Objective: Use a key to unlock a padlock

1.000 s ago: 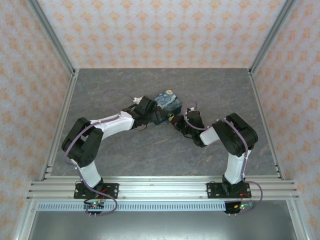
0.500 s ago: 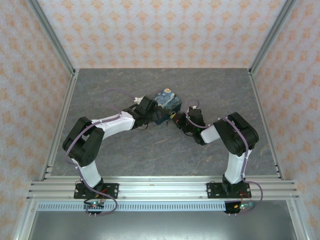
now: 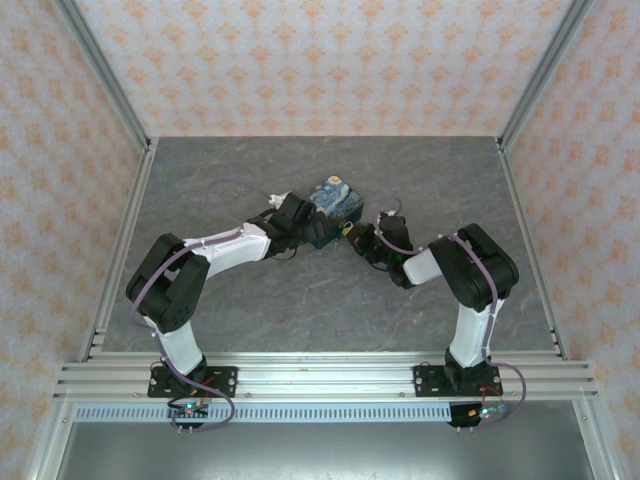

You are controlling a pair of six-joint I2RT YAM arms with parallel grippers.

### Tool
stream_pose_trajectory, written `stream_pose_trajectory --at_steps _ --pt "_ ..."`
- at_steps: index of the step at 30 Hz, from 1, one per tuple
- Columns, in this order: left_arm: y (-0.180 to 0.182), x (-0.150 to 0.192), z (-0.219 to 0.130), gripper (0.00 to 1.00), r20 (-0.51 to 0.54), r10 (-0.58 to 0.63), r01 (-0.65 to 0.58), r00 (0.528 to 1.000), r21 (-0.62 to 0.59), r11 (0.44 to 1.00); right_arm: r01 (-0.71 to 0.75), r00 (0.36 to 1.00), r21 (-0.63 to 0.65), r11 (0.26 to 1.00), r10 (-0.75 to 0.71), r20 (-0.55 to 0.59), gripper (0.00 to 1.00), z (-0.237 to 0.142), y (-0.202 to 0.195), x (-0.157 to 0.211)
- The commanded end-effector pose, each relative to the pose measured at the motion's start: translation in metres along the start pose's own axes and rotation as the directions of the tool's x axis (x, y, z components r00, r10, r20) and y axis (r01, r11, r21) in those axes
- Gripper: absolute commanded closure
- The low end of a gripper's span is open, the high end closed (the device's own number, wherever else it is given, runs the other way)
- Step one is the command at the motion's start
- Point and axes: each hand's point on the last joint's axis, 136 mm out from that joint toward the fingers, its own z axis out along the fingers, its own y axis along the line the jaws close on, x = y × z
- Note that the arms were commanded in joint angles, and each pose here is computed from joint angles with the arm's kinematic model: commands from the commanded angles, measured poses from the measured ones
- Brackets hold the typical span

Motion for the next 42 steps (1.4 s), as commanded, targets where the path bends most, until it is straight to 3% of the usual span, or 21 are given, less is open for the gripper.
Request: stream_pose_trajectory --at_steps 1,10,18,27,33,42 --pt "0.079 0.065 0.014 0.0 -0.212 0.065 -0.122 0.975 -0.264 0.957 0.012 0.995 -0.131 0.991 0.002 0.102 1.0 -0.001 0.039 -0.042" --pt "0.08 0.066 0.015 0.0 -0.215 0.063 -0.12 0.975 -0.265 0.957 0.03 0.999 -0.122 0.992 -0.033 -0.022 1.0 0.009 0.04 -0.036" --pt "0.079 0.065 0.015 0.0 -0.217 0.07 -0.127 0.974 -0.265 0.956 0.142 0.977 0.012 0.99 -0.138 -0.165 1.0 0.016 0.029 -0.024" --pt "0.082 0.067 0.015 0.0 -0.224 0.075 -0.135 0.972 -0.269 0.953 0.261 0.942 0.112 0.959 -0.227 -0.249 1.0 0.018 0.03 -0.039" --pt "0.083 0.068 0.015 0.0 -0.226 0.075 -0.138 0.971 -0.274 0.952 0.26 0.942 0.117 0.959 -0.225 -0.25 1.0 0.016 0.037 -0.055" --pt "0.076 0.063 0.01 0.0 -0.221 0.084 -0.14 0.972 -0.252 0.957 0.211 0.961 0.125 0.97 -0.182 -0.209 1.0 -0.016 0.023 -0.04"
